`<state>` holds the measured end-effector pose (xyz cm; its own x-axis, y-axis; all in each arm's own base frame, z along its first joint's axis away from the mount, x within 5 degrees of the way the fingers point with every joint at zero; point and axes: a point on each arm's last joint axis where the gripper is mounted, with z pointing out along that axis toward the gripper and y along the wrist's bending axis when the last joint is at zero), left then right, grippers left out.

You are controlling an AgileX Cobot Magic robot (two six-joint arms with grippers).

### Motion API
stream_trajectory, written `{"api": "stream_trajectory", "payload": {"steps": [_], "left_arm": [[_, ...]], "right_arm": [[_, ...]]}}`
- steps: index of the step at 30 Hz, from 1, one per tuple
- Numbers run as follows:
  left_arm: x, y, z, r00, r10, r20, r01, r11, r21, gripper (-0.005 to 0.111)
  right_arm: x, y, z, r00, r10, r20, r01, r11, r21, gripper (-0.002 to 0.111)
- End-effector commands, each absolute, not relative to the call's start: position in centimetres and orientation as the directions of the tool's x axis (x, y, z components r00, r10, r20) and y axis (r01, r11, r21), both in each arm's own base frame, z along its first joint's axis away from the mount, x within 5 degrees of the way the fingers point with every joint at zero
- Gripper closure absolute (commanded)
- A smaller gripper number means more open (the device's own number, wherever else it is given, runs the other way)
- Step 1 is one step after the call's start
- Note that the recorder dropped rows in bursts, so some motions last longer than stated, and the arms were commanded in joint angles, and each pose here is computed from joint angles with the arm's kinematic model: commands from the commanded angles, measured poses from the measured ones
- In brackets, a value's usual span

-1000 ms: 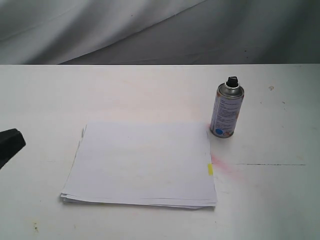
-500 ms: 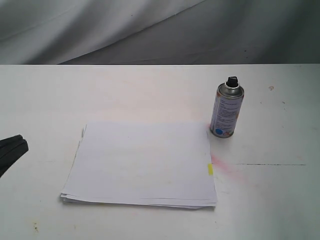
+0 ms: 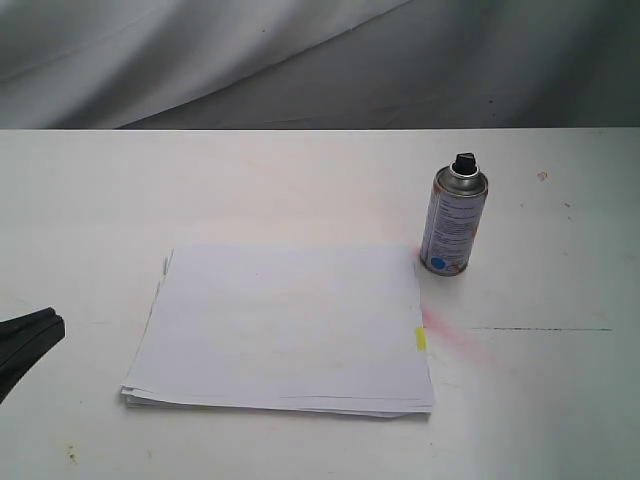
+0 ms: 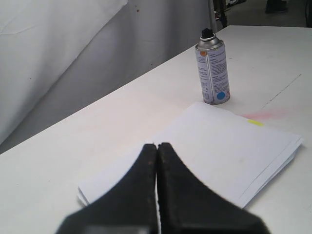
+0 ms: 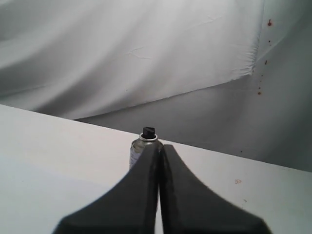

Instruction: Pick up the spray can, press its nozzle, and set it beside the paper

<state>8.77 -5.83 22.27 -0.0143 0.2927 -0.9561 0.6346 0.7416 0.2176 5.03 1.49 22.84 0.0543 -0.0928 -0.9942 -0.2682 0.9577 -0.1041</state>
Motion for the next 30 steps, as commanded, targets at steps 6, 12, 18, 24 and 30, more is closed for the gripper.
{"api": "stream_trajectory", "payload": {"steps": [6, 12, 18, 24, 30], "left_arm": [[8.76, -5.84, 22.24, -0.018, 0.28, -0.96, 0.634, 0.746, 0.205, 0.107], [8.76, -5.84, 22.24, -0.034, 0.262, -0.965, 0.633, 0.752, 0.181, 0.107], [8.76, -5.84, 22.24, -0.036, 0.26, -0.965, 0.633, 0.753, 0.179, 0.107], [8.76, -5.84, 22.24, -0.036, 0.26, -0.965, 0.633, 0.753, 0.179, 0.107], [8.76, -5.84, 22.24, -0.034, 0.262, -0.965, 0.633, 0.752, 0.181, 0.107]], "right_arm": [[5.42, 1.56, 20.03, -0.019, -0.134, -0.991, -0.272, 0.954, -0.124, 0.108], [5.42, 1.56, 20.03, -0.019, -0.134, -0.991, -0.272, 0.954, -0.124, 0.108], [5.42, 1.56, 20.03, -0.019, -0.134, -0.991, -0.272, 0.954, -0.124, 0.108], [5.42, 1.56, 20.03, -0.019, -0.134, -0.991, -0.272, 0.954, -0.124, 0.108], [5.42, 1.56, 20.03, -0.019, -0.134, -0.991, -0.272, 0.954, -0.124, 0.108]]}}
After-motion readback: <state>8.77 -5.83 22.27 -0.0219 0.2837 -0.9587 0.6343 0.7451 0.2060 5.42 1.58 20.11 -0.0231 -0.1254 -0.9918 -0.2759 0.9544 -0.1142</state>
